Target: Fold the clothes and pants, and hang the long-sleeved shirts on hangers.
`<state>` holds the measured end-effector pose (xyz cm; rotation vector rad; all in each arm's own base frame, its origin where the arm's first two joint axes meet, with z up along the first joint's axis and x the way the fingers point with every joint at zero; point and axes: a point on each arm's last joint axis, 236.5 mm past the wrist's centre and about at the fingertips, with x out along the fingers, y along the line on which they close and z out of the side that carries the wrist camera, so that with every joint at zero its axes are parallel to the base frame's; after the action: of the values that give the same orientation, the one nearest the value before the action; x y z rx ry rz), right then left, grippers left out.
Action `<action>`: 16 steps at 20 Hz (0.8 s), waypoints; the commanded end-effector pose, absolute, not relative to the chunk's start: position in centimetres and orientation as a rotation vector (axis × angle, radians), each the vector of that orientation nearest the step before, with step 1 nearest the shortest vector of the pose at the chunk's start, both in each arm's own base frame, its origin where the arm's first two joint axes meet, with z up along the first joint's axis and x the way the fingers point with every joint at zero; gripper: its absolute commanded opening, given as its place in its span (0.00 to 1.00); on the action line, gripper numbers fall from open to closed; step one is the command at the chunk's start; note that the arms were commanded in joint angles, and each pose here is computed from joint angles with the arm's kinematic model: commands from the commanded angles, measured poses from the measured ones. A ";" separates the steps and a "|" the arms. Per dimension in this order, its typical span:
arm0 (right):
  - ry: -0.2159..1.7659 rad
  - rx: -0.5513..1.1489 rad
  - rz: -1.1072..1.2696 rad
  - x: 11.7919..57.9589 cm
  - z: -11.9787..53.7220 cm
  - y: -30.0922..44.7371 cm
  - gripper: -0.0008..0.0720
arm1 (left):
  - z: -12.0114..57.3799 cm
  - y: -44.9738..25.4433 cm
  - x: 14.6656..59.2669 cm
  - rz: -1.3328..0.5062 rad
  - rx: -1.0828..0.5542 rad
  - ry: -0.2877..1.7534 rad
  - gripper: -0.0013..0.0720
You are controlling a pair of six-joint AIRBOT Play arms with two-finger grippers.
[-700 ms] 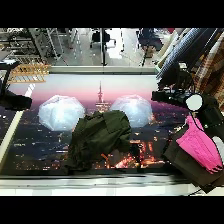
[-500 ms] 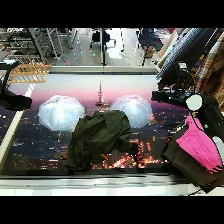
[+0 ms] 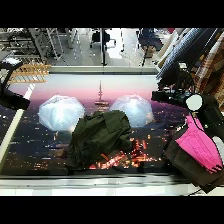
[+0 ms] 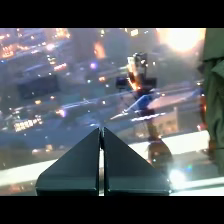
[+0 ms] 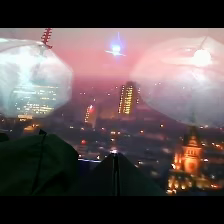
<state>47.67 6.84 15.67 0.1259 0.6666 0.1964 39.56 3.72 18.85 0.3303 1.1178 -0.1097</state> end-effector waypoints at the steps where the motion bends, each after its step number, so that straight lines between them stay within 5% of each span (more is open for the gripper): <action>1: 0.666 0.126 0.197 47.7 15.7 6.9 0.05 | 18.9 3.2 40.5 -0.119 0.310 1.086 0.04; 4: 0.641 0.147 0.203 48.0 16.2 7.2 0.05 | 18.4 0.4 40.8 -0.141 0.104 1.089 0.05; 5: 0.634 0.170 0.212 48.1 16.4 7.5 0.06 | 18.0 -0.7 40.8 -0.181 0.063 1.104 0.25; 6: 0.646 0.174 0.216 47.9 16.2 7.7 0.10 | 17.5 -2.0 41.0 -0.230 0.031 1.114 0.77; 7: 0.664 0.165 0.217 47.6 15.9 7.6 0.10 | 16.9 -3.2 41.3 -0.273 -0.002 1.125 0.97; 8: 0.670 0.144 0.207 47.6 15.6 7.3 0.16 | 16.1 -4.5 41.5 -0.326 -0.036 1.149 1.00; 10: 0.700 0.145 0.191 47.6 14.6 6.5 0.75 | 13.3 -7.6 41.4 -0.435 -0.100 1.234 1.00; 16: 1.083 0.288 0.469 44.4 4.3 12.2 0.81 | 0.0 -13.6 40.7 -0.531 -0.152 1.445 1.00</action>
<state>46.22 8.96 8.16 0.2069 0.9273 0.3143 40.99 -10.77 5.32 -0.1072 1.3836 -0.4947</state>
